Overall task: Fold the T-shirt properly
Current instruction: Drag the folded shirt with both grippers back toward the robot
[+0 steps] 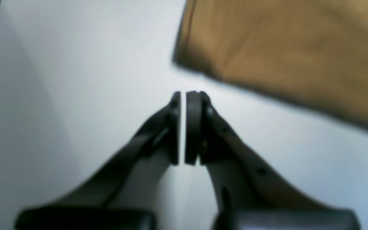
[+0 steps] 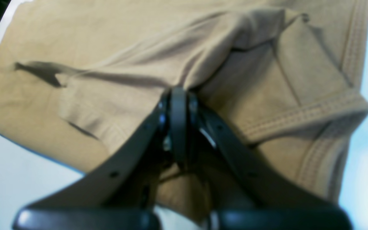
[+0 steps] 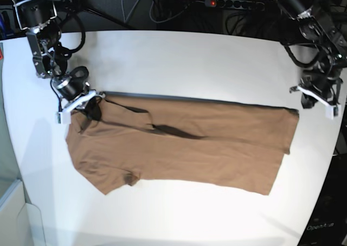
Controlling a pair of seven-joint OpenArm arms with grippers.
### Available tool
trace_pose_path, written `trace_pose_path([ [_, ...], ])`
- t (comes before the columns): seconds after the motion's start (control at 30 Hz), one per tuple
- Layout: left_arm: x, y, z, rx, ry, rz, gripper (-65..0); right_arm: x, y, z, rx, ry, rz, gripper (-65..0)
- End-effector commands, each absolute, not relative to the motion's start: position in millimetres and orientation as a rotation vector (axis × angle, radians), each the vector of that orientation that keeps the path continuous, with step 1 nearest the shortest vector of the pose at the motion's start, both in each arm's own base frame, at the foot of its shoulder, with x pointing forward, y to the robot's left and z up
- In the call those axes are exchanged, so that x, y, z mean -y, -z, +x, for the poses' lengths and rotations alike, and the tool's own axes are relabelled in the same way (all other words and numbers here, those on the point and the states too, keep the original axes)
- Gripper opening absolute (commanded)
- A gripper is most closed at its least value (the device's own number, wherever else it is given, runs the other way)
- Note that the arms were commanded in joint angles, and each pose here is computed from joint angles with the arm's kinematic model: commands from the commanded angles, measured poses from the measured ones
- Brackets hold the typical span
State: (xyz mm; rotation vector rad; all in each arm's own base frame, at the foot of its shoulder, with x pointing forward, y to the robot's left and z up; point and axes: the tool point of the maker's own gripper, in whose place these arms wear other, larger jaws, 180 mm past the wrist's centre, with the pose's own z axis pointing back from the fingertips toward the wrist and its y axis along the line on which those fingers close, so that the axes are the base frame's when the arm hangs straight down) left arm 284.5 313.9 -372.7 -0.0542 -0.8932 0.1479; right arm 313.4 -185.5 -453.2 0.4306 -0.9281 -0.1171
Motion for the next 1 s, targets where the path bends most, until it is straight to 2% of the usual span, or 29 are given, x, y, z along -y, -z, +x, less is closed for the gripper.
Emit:
trace_pose_path([
  [0.0,-322,349,302,0.968,-0.129,-0.028,-62.6,199,480,291,0.787,0.085,0.341,-64.6],
  [0.17,-323,335,340,0.977,-0.095,0.018,-62.6,199,480,291,0.787,0.085,0.341,-64.6],
  [0.37,-310,386,351,0.835,-0.103,-0.044,-62.6,197,476,297,0.799,0.082,0.346,-64.6],
  [0.5,-304,396,358,0.871,-0.123,-0.085,-62.6,195,477,297,0.798,0.082,0.348,-64.6],
  [0.83,-301,432,345,0.816,-0.173,-0.147,-62.7,197,481,291,0.784,0.084,0.343,-64.6],
  [0.97,-302,451,318,0.743,-0.173,-0.138,-62.7,197,486,282,0.767,0.087,0.342,-64.6],
])
